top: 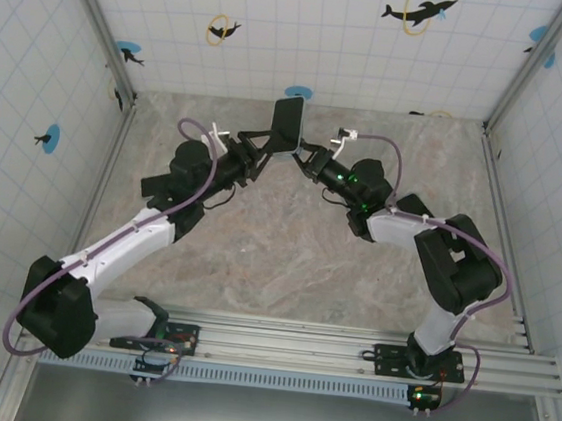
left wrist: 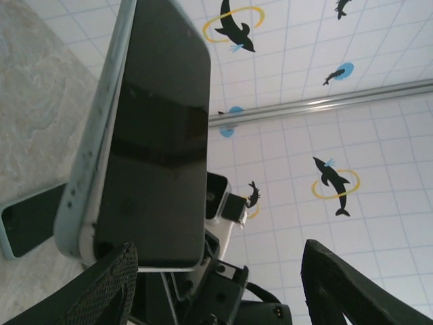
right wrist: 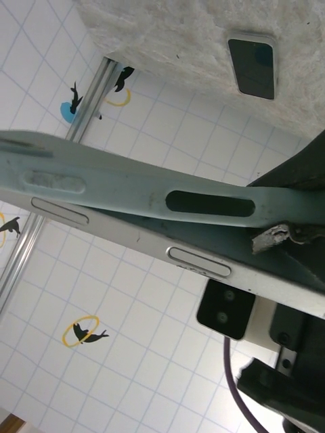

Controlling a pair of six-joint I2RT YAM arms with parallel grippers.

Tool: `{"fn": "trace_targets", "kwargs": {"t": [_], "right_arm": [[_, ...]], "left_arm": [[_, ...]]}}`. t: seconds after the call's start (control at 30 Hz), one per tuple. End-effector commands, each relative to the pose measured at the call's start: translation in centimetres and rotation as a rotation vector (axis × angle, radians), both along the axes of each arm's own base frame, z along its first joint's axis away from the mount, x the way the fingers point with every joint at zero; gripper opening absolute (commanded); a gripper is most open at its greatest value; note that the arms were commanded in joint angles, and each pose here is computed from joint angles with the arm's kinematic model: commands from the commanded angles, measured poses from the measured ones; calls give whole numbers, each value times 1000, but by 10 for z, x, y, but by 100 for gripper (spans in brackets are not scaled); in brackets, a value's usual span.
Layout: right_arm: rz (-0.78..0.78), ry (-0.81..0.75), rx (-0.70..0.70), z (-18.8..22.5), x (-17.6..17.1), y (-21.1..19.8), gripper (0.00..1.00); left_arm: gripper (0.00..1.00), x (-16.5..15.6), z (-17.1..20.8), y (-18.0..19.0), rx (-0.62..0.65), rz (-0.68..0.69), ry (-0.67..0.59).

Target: Take the phone out of the phone case

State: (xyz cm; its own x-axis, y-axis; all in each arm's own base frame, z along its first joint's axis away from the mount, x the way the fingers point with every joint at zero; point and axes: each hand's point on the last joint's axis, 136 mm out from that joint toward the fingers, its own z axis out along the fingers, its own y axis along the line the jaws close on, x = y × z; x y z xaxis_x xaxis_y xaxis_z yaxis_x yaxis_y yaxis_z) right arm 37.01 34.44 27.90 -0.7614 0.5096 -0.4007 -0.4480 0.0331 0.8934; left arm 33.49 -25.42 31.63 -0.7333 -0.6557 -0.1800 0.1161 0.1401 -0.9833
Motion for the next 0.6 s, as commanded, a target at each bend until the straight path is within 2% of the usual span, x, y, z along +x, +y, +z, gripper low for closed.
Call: {"fn": "trace_targets", "kwargs": {"t": [0.0, 0.3, 0.57], "right_arm": [[-19, -128, 77, 43, 0, 1, 4], [-37, -134, 62, 42, 1, -2, 4], [-22, -140, 63, 42, -3, 2, 3]], "left_arm": [[65, 2, -6, -1, -30, 34, 58], [62, -5, -25, -7, -15, 21, 110], [57, 1, -12, -11, -80, 28, 79]]}}
